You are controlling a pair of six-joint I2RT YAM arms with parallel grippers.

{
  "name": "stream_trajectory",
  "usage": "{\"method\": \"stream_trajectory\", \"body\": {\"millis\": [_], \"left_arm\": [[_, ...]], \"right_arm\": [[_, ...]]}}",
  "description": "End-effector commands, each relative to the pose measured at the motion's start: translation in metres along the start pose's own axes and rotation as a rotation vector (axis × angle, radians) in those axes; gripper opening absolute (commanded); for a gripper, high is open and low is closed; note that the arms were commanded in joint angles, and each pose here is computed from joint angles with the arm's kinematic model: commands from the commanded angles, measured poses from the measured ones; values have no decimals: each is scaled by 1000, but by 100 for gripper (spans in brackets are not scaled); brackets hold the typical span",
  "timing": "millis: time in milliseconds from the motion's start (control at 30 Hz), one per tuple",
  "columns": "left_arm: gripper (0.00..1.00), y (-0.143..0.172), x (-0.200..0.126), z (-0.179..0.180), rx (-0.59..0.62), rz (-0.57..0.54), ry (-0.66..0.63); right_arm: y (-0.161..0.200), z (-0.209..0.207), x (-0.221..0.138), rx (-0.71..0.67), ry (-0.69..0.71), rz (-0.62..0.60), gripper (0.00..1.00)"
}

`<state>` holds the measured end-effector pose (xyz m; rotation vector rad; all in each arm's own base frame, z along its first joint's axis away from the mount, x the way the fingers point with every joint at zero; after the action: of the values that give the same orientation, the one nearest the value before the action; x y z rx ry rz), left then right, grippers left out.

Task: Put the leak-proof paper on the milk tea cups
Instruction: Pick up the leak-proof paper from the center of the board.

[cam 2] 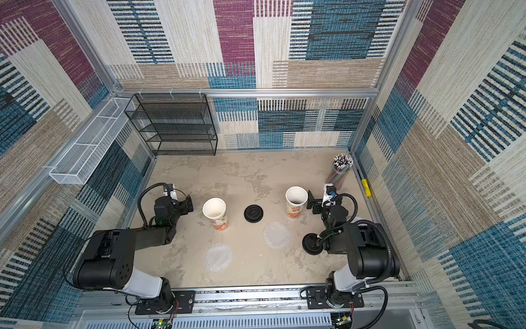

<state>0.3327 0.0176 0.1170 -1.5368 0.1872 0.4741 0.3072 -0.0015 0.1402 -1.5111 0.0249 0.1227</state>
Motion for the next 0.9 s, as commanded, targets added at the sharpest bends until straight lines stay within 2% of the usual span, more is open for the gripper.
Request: {"method": "stream_trajectory", "body": {"millis": [0, 767, 867], "left_arm": [[99, -4, 0, 1, 13, -13, -7], [100, -4, 0, 1, 12, -14, -6], [100, -10, -6, 2, 9, -38, -9]], "right_arm": [[-7, 1, -1, -11, -9, -39, 100], [-7, 1, -1, -12, -9, -39, 100], [-19, -2, -6, 2, 36, -63, 100]]}}
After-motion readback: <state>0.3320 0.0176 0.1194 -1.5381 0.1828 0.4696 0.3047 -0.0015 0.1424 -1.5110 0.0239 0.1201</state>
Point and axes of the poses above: each gripper's point midway between its finger pads, its own x axis out along the fingers, its own z axis along the line the jaws close on, y = z × x, the point moved 7 cm from there along -x, back along the fingers, and after that the axes turned 1 degree about x, right-handed, at the moved point
